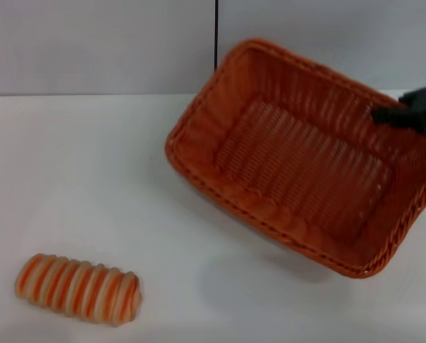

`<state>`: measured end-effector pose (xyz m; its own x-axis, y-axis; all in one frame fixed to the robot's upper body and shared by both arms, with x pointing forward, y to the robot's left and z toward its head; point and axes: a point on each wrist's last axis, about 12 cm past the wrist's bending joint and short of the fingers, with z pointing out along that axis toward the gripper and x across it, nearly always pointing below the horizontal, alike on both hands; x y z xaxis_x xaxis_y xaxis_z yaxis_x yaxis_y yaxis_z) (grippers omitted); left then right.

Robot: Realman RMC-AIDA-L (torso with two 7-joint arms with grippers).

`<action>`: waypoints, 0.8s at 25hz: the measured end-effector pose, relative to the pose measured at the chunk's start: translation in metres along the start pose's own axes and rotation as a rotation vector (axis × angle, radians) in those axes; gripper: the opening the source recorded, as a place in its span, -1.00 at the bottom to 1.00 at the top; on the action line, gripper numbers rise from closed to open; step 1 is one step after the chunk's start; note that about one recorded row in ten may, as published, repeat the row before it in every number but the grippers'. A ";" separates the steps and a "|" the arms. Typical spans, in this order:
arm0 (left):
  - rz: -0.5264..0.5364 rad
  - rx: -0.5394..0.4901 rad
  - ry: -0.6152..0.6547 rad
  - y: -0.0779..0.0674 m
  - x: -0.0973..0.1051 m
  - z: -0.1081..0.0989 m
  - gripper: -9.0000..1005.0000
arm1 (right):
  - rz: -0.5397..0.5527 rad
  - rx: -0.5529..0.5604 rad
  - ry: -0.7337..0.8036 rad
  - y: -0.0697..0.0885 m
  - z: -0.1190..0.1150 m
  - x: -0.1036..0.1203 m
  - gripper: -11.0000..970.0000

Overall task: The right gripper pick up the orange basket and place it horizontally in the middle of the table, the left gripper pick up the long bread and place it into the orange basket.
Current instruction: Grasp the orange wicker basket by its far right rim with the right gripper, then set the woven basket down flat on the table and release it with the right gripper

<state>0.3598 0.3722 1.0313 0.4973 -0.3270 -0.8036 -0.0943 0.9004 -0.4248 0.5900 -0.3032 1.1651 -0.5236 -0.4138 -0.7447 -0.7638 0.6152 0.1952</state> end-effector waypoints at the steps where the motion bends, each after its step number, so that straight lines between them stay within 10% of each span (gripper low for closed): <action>1: 0.000 0.000 0.000 0.000 0.000 0.000 0.65 | -0.013 -0.019 -0.046 0.002 -0.006 -0.001 -0.67; 9: -0.006 0.006 -0.001 -0.001 0.001 0.003 0.65 | -0.071 -0.159 -0.241 0.010 -0.051 -0.011 -0.65; 20: -0.003 0.008 0.005 -0.002 0.003 0.004 0.64 | -0.253 -0.192 -0.029 0.007 -0.089 -0.030 -0.62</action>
<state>0.3646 0.3710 1.0315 0.4933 -0.3316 -0.8042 -0.0860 0.9014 -0.4244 0.5666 -0.3458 1.2456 -0.2992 -0.5167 -0.8022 -0.9272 0.3559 0.1166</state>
